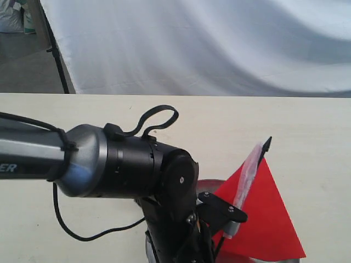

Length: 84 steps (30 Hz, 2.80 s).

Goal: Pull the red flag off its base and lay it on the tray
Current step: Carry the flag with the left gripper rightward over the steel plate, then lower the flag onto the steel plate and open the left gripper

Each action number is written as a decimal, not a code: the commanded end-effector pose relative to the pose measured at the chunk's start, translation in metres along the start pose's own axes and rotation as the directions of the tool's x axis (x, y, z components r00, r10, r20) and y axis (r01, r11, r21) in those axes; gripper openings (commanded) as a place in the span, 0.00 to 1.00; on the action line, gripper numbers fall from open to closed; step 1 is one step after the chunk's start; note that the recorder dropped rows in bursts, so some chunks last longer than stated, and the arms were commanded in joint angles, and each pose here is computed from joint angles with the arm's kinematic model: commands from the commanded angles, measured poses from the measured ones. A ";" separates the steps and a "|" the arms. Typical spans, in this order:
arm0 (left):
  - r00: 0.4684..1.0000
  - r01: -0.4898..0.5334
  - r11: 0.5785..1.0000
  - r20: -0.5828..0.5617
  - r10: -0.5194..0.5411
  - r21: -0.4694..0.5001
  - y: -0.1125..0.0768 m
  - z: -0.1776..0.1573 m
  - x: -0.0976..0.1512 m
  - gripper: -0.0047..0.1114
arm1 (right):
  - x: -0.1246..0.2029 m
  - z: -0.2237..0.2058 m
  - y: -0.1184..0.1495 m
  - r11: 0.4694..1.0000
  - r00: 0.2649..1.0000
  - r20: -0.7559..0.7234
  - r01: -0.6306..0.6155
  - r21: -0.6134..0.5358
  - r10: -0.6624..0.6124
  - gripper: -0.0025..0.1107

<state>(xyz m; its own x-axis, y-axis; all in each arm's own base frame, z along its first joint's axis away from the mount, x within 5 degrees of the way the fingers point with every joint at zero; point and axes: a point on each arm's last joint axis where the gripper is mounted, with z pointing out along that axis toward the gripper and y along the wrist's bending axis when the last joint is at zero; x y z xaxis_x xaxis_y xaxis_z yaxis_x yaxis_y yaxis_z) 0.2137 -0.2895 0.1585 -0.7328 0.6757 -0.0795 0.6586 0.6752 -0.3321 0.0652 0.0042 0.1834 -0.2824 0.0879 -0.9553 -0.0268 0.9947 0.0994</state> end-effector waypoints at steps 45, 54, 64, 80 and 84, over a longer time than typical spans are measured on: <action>0.954 0.173 0.880 0.147 -0.261 0.443 -0.005 0.034 -0.034 0.04 | -0.002 -0.001 0.000 1.000 1.000 0.012 0.004 0.002 -0.004 0.02; 0.955 0.167 0.883 0.149 -0.255 0.438 -0.004 0.035 -0.034 0.04 | -0.002 -0.001 0.000 1.000 1.000 0.012 0.004 0.002 -0.004 0.02; 0.967 0.145 0.891 0.128 -0.220 0.431 -0.005 0.035 -0.031 0.05 | -0.002 -0.001 0.000 1.000 1.000 0.012 0.004 0.002 -0.004 0.02; 0.999 -0.007 0.975 0.034 -0.001 0.221 0.011 0.041 -0.015 0.39 | -0.002 -0.001 0.000 1.000 1.000 0.014 0.004 0.002 -0.004 0.02; 1.000 -0.021 0.995 0.000 0.021 0.095 0.019 0.034 -0.010 0.37 | -0.002 -0.001 0.000 1.000 1.000 0.014 0.004 0.002 -0.004 0.02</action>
<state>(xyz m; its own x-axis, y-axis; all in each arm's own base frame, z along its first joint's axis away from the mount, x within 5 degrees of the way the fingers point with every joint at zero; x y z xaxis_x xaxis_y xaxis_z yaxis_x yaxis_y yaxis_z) 0.2283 -0.3025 0.1235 -0.7546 0.6461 -0.1146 0.6006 0.6097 -0.5172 0.0652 0.0042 0.1834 -0.2824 0.0879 -0.9553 -0.0268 0.9947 0.0994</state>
